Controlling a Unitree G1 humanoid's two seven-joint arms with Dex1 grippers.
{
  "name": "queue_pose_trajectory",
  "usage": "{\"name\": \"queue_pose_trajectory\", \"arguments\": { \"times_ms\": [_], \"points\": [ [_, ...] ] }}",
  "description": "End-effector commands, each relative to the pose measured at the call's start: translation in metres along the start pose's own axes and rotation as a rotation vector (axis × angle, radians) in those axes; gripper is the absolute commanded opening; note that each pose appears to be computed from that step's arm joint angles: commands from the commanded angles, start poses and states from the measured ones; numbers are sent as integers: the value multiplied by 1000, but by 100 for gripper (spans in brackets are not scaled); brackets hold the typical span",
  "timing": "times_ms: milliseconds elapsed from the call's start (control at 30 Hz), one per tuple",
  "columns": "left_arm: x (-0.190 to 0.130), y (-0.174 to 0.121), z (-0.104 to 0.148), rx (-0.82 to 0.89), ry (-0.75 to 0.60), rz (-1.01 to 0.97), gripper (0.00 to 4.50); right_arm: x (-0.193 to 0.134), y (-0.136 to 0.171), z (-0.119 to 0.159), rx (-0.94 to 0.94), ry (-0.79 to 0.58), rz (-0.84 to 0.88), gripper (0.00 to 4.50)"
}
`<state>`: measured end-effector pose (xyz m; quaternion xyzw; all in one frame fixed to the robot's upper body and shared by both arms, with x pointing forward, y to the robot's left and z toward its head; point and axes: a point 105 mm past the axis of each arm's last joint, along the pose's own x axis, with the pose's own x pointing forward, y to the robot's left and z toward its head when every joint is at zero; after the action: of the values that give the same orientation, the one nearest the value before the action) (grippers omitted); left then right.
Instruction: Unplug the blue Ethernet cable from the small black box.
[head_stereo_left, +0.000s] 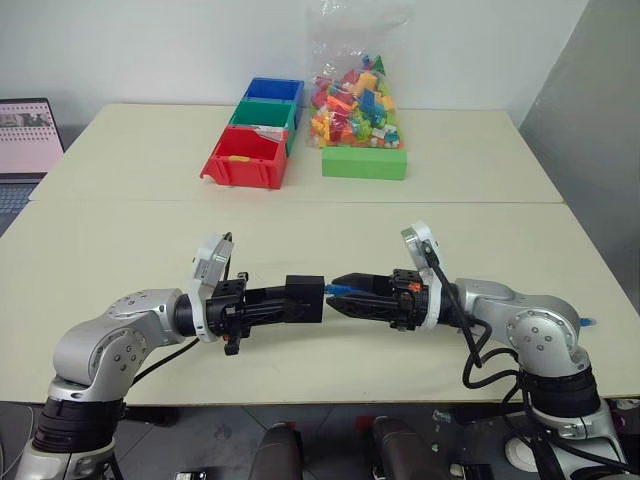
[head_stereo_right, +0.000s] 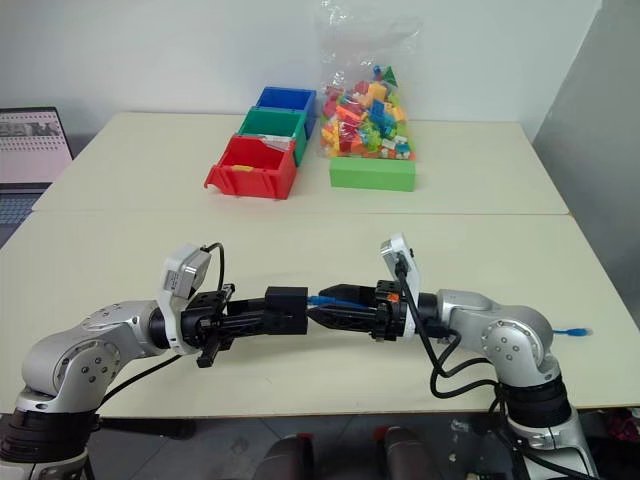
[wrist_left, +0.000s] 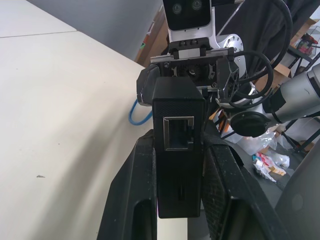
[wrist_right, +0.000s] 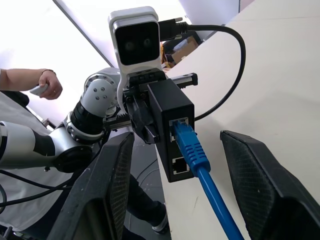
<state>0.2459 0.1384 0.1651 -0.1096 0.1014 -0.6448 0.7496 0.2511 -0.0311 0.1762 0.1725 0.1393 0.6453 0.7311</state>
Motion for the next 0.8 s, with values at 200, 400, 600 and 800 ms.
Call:
{"name": "queue_pose_trajectory", "arguments": {
  "times_ms": [200, 400, 600, 800],
  "points": [
    [1, -6, 8, 37, -7, -22, 78, 4, 4, 4, -28, -10, 20, 291],
    [1, -6, 8, 36, -6, -24, 78, 5, 3, 4, -32, -6, 19, 291],
    [2, -6, 8, 36, -6, -22, 78, 6, 3, 5, -30, -10, 24, 238],
    [2, -6, 7, 37, -4, -23, 78, 6, 4, 5, -29, -9, 30, 118]
  ]
}}
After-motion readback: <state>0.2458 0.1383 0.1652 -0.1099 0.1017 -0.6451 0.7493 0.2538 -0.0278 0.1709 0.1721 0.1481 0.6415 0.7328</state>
